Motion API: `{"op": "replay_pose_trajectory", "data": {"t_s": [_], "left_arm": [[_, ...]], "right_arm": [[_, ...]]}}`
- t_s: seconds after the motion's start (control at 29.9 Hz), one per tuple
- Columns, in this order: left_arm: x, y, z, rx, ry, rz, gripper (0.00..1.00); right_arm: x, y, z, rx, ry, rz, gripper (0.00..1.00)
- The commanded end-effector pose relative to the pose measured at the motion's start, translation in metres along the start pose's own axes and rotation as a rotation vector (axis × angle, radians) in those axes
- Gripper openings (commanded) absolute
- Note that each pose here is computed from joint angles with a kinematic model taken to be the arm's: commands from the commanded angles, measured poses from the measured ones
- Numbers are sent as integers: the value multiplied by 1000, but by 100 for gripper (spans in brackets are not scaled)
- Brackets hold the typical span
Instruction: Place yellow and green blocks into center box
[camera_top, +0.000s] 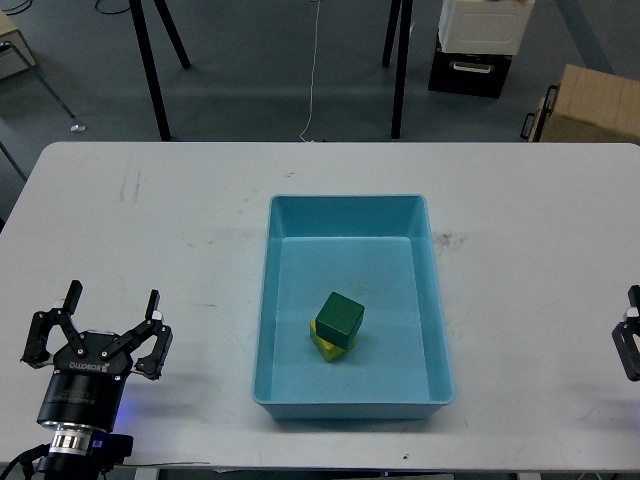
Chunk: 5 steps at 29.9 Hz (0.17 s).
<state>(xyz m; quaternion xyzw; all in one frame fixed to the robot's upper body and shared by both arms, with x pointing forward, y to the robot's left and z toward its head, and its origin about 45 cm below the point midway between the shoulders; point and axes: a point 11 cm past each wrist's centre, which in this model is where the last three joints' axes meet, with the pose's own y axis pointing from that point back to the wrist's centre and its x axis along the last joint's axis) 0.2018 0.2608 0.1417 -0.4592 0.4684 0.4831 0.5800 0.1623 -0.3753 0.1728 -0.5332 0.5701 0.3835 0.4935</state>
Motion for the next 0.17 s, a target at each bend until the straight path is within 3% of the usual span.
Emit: {"op": "replay_pose_trajectory", "data": {"t_s": [0.0, 0.13], "left_arm": [[0, 0, 0, 1, 0, 1, 100], [0, 0, -1, 2, 1, 1, 100]], "right_arm": [[1, -1, 0, 4, 0, 1, 100], [1, -1, 1, 0, 1, 0, 100]]}}
